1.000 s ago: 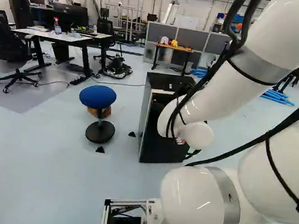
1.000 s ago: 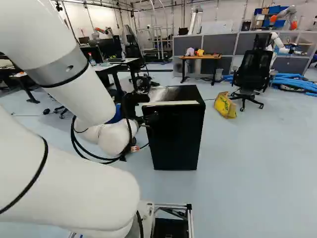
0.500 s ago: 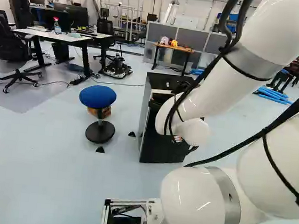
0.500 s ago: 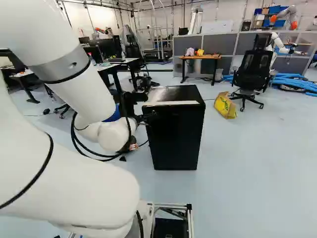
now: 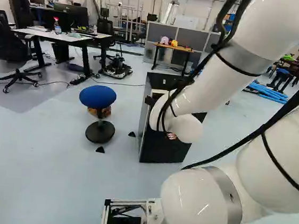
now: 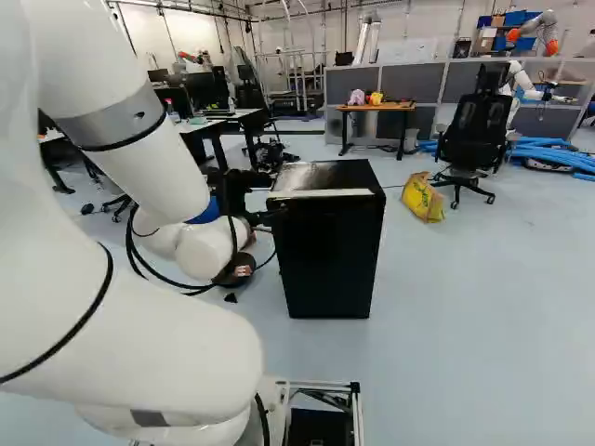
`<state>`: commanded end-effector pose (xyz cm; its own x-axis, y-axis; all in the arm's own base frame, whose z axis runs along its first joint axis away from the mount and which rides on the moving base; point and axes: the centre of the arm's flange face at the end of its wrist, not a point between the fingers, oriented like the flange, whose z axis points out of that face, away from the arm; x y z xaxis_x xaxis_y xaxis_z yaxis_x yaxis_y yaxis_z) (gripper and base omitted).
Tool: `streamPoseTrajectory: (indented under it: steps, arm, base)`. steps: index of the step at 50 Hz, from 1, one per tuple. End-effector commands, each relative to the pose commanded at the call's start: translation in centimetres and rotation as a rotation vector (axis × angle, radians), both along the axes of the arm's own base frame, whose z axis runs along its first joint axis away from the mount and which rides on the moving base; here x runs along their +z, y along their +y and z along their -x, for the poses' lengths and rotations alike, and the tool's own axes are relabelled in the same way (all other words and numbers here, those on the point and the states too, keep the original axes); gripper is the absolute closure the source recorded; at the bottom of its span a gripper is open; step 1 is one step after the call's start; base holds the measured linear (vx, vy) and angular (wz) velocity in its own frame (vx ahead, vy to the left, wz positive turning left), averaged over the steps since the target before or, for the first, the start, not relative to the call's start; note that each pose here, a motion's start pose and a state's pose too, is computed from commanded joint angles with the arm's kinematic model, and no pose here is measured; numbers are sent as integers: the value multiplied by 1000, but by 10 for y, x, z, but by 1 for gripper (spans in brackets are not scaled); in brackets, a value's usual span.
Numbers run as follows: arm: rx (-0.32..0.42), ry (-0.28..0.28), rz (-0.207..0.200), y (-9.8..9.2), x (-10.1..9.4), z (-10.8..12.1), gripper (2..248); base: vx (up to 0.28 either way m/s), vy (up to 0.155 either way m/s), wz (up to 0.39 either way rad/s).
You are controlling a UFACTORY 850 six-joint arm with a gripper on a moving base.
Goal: Grab a drink from the fridge
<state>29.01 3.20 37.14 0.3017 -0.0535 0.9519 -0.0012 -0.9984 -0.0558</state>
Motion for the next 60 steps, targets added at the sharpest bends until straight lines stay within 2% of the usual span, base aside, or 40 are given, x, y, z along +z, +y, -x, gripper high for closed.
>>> streamPoseTrajectory:
  steps: [10,28,46,60]
  arm:
    - [-14,-17,-19,8,1,-1,3]
    - [-41,-11,-38,23,-9,-4,3]
    - [28,40,-21,47,-24,-9,3]
    - [52,43,-13,65,-34,-19,3]
  base:
    - [0,0,0]
    - [0,0,0]
    - [0,0,0]
    - [0,0,0]
